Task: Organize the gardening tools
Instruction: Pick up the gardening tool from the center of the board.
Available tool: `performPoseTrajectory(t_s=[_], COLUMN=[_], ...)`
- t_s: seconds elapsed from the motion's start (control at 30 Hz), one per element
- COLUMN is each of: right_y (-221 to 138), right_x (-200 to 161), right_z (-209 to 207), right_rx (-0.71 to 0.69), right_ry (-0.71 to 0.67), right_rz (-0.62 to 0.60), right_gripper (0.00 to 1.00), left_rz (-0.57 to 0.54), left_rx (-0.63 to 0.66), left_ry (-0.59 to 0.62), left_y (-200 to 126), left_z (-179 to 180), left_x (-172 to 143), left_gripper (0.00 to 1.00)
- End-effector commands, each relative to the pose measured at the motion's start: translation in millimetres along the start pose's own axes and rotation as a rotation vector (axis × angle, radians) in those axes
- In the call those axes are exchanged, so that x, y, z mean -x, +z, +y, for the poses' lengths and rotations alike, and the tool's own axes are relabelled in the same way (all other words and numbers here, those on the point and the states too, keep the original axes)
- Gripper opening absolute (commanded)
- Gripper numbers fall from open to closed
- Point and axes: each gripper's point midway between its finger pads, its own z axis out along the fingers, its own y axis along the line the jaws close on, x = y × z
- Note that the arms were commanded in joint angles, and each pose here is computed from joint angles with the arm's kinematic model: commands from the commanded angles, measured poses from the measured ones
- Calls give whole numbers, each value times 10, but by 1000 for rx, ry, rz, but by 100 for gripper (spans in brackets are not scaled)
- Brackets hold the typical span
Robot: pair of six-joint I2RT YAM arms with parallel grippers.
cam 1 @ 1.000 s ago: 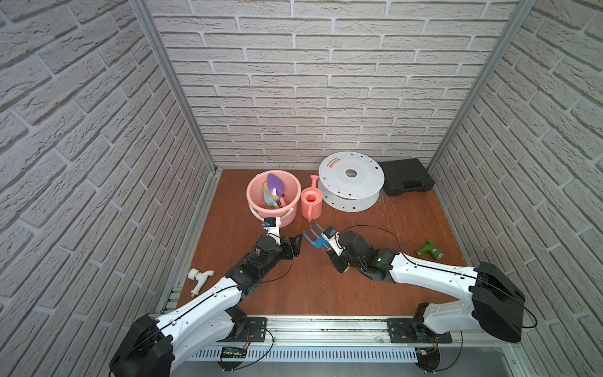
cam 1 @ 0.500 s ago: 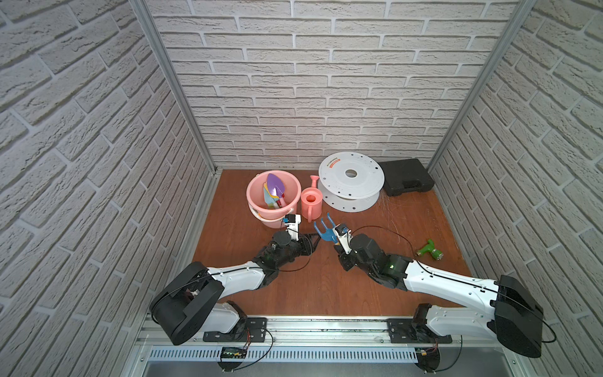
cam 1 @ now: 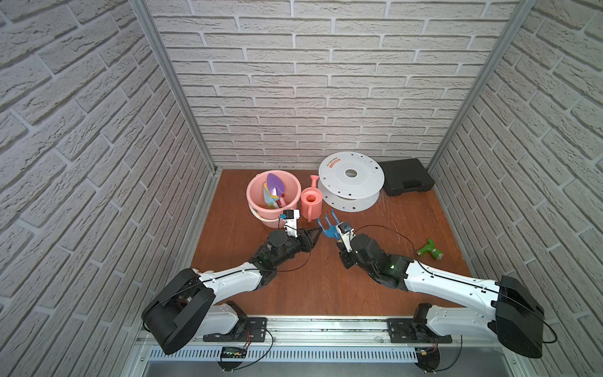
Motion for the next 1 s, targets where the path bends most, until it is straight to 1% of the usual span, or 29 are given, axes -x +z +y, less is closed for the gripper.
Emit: performPoseTrajectory(t_s=[0.0,0.2,0.27,0.33,0.37,0.43,0.47,0.63,0.67,0.7,0.73,0.8,0.83,0.9,0.93,0.97], right_y=[-15,-99,-104,-96,-95,-95,-98,-105,-106,-110,-118,-136,-145,-176,-195,-216], right_x=[86,127,123,115,118,121,117,122,124,124,127,139,140,156,166,174], right_z=[94,152,159,160,159,159,160,149,138,131,124,103,93,68,56,50], right_rx=[48,101,108,107,106,106,107,103,99,94,92,84,81,74,72,73], right_ry=[14,20,22,22,21,22,22,26,29,31,33,40,43,52,58,61], right_rz=[-34,-78,-80,-77,-77,-78,-77,-84,-84,-85,-87,-93,-97,-109,-116,-123], right_gripper=[3,3,3,3,3,3,3,3,7,15,26,53,65,78,88,93], left_rz=[-12,5,2,-1,2,5,8,8,8,8,5,-4,-9,-15,-32,-43], left_rx=[-39,-43,-45,-47,-48,-51,-52,-55,-55,-54,-51,-50,-43,-19,-7,6], left_ry=[43,36,33,33,33,32,32,43,47,55,64,89,103,141,166,192], left_y=[38,160,183,200,209,219,224,226,225,221,211,175,148,88,30,-29], left_z=[-135,-114,-116,-125,-126,-134,-135,-158,-171,-184,-195,-242,-261,-286,-323,-364], left_x=[73,52,60,74,70,69,61,83,96,119,151,237,292,410,511,593], left_gripper=[36,31,24,13,9,8,1,0,0,0,0,0,0,0,0,0])
